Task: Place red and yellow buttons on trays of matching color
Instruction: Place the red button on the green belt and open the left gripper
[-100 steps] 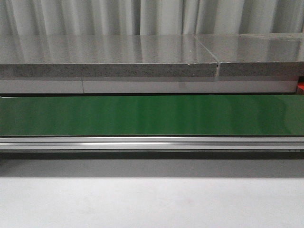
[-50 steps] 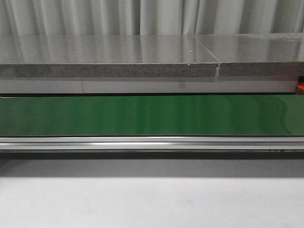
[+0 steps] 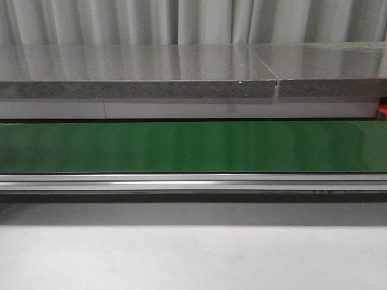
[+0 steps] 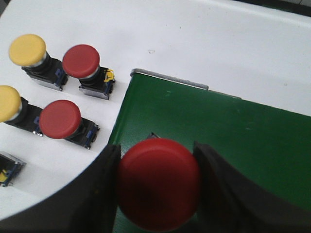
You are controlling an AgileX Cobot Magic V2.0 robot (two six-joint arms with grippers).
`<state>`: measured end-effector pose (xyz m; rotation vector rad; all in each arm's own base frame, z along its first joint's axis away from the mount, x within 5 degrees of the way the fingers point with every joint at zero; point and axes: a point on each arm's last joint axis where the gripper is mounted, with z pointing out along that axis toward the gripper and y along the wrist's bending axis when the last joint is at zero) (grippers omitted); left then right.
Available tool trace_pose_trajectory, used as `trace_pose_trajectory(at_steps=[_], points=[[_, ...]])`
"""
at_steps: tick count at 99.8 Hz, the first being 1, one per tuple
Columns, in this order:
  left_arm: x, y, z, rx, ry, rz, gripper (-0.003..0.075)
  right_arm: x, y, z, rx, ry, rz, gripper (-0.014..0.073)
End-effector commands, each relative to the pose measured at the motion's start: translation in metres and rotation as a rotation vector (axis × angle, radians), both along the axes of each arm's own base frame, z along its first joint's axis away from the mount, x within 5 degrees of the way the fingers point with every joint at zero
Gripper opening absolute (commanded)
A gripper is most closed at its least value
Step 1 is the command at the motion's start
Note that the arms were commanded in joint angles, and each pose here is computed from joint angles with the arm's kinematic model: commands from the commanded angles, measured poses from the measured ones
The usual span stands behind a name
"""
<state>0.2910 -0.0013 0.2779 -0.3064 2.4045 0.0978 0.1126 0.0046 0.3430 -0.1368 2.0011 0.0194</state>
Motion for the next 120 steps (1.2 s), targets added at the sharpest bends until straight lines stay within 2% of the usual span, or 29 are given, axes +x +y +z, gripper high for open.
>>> trace_pose_trajectory(at_steps=[1, 28, 39, 51, 66, 73, 95, 120], points=[[0.006, -0.004, 0.012, -0.018, -0.064, -0.017, 0.0042, 0.001, -0.001, 0.014, 0.001, -0.09, -0.01, -0.0069], [0.015, -0.005, -0.009, -0.014, 0.018, -0.009, 0.0045, 0.001, -0.001, 0.014, 0.001, -0.09, -0.01, -0.0069], [0.015, -0.005, -0.009, -0.013, 0.018, -0.01, 0.0086, 0.001, -0.001, 0.014, 0.001, -0.089, -0.009, -0.0069], [0.016, -0.005, -0.009, 0.002, 0.022, -0.034, 0.0244, 0.001, -0.001, 0.014, 0.001, -0.089, -0.009, -0.0069], [0.016, -0.007, -0.008, 0.009, 0.015, -0.073, 0.0521, 0.001, -0.001, 0.014, 0.001, -0.089, -0.009, -0.0069], [0.017, -0.008, -0.008, 0.005, 0.005, -0.081, 0.058, 0.001, -0.001, 0.014, 0.001, -0.089, -0.009, -0.0069], [0.02, -0.008, 0.0, 0.002, -0.033, -0.085, 0.0583, 0.001, -0.001, 0.014, 0.001, -0.089, -0.009, -0.0069], [0.03, -0.01, 0.027, -0.027, -0.118, -0.076, 0.0571, 0.001, -0.001, 0.014, 0.001, -0.089, -0.009, -0.0069]])
